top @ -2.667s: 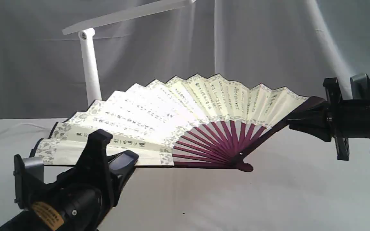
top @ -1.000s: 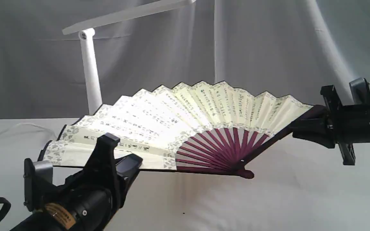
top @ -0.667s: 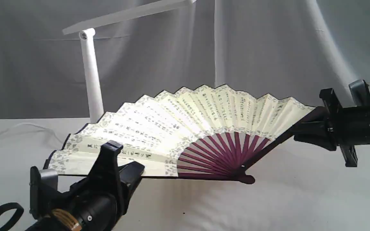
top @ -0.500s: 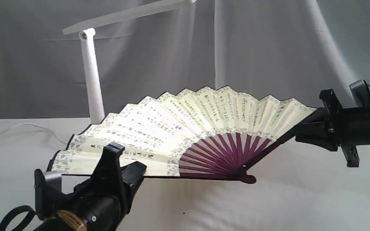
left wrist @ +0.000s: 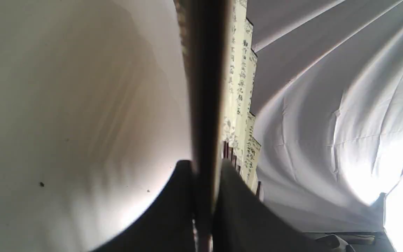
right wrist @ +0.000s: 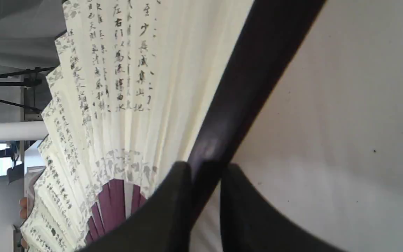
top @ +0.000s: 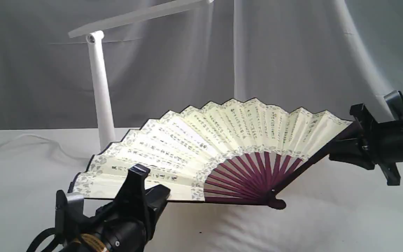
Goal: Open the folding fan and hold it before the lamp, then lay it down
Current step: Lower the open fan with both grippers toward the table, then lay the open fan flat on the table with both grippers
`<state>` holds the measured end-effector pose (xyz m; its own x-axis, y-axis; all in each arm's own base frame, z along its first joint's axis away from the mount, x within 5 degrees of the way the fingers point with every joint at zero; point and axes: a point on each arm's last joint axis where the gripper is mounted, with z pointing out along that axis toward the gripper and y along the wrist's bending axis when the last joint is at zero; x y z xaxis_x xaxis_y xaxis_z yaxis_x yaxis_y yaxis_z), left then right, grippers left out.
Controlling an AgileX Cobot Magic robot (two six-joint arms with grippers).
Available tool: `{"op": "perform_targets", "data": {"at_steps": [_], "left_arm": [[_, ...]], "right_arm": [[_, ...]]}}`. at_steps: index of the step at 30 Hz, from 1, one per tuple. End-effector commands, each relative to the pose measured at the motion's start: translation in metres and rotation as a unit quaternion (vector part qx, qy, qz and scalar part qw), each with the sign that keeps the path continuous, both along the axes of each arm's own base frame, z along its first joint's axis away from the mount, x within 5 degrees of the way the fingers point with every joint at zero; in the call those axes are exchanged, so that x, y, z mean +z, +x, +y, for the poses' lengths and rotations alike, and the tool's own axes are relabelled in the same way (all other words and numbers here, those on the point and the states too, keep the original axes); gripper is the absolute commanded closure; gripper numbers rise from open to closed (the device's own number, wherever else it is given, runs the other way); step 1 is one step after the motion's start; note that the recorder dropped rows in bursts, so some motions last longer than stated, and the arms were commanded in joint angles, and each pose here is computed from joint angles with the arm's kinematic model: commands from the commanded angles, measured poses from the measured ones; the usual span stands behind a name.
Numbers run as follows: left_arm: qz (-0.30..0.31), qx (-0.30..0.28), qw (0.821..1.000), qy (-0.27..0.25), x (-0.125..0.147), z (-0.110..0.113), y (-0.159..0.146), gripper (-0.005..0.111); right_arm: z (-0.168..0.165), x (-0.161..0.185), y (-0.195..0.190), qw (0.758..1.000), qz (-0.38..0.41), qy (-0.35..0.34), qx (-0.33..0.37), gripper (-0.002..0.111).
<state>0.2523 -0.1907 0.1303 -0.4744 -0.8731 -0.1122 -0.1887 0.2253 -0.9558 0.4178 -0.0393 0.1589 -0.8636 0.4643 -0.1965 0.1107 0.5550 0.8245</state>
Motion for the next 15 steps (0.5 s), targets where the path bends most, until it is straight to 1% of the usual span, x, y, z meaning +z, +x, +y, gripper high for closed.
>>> {"op": "perform_targets", "data": {"at_steps": [1, 3, 6, 9, 12, 15], "left_arm": [[-0.011, -0.004, 1.0, -0.011, 0.004, -0.003, 0.001, 0.107], [-0.003, 0.011, 1.0, -0.021, 0.003, -0.001, 0.001, 0.107], [-0.001, 0.014, 1.0, -0.026, 0.003, -0.001, 0.001, 0.107], [0.014, 0.027, 0.999, -0.035, 0.001, 0.001, 0.002, 0.107], [0.033, 0.046, 0.997, -0.06, 0.0, 0.003, 0.002, 0.107], [0.032, 0.046, 0.996, -0.062, 0.0, 0.002, 0.002, 0.107]], "right_arm": [[-0.004, -0.004, -0.002, 0.998, -0.017, -0.05, 0.017, 0.108], [-0.004, -0.004, -0.002, 0.998, -0.017, -0.05, 0.017, 0.108], [-0.004, -0.004, -0.002, 0.999, -0.013, -0.048, 0.014, 0.108], [-0.004, -0.006, -0.003, 0.999, -0.01, -0.046, 0.012, 0.108], [-0.003, -0.013, -0.007, 0.999, 0.002, -0.047, 0.008, 0.108], [-0.001, -0.023, -0.01, 0.999, 0.02, -0.034, 0.014, 0.108]]}}
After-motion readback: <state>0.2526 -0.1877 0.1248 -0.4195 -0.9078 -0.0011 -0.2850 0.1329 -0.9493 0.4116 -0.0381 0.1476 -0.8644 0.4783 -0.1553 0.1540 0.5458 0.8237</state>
